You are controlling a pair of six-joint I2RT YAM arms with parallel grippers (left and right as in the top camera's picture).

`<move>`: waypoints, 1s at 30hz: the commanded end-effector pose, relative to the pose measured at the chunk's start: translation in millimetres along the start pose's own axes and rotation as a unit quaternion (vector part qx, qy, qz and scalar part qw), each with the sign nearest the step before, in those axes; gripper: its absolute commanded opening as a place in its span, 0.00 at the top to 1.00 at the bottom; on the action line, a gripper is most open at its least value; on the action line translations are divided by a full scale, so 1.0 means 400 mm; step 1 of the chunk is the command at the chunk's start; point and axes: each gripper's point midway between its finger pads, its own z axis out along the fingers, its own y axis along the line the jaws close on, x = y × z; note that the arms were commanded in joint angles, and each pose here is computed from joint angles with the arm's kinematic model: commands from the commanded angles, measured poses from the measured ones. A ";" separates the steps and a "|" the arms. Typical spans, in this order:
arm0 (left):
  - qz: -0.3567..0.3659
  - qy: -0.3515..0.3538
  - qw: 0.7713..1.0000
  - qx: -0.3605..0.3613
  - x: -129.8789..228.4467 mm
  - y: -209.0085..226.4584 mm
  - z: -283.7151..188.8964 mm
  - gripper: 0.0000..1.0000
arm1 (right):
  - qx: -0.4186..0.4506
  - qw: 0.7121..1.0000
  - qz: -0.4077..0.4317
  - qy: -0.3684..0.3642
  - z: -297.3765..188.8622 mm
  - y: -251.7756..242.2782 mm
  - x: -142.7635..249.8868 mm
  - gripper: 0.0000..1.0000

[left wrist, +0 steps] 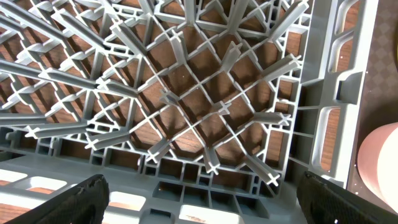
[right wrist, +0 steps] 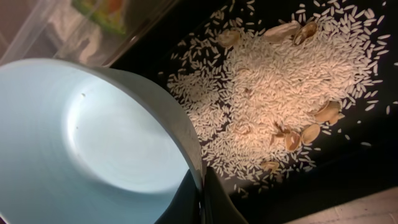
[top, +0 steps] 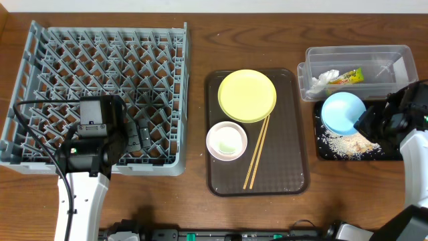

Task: Sort waste into correct bins and load items into the dishwasher rack
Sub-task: 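Carry the empty blue bowl left and set it on the yellow plate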

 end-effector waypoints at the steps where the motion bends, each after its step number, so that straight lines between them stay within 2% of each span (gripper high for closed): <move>1: -0.003 -0.011 1.000 0.000 -0.018 -0.003 -0.013 0.02 | -0.028 0.998 -0.050 -0.001 -0.024 0.034 0.013 0.99; 14: -0.003 -0.011 1.000 0.000 -0.018 -0.003 -0.013 0.02 | -0.102 0.976 -0.190 -0.015 -0.086 0.224 0.053 0.99; 20: -0.003 -0.011 1.000 0.000 -0.018 -0.003 -0.013 0.02 | -0.083 0.971 -0.211 -0.069 -0.094 0.325 0.036 0.99; 25: -0.003 -0.011 1.000 0.000 -0.018 -0.003 -0.013 0.02 | -0.100 0.958 -0.247 -0.107 -0.075 0.433 0.043 0.99; 30: -0.003 -0.011 1.000 0.000 -0.018 -0.003 -0.013 0.02 | -0.126 0.946 -0.278 -0.108 -0.006 0.537 0.077 0.99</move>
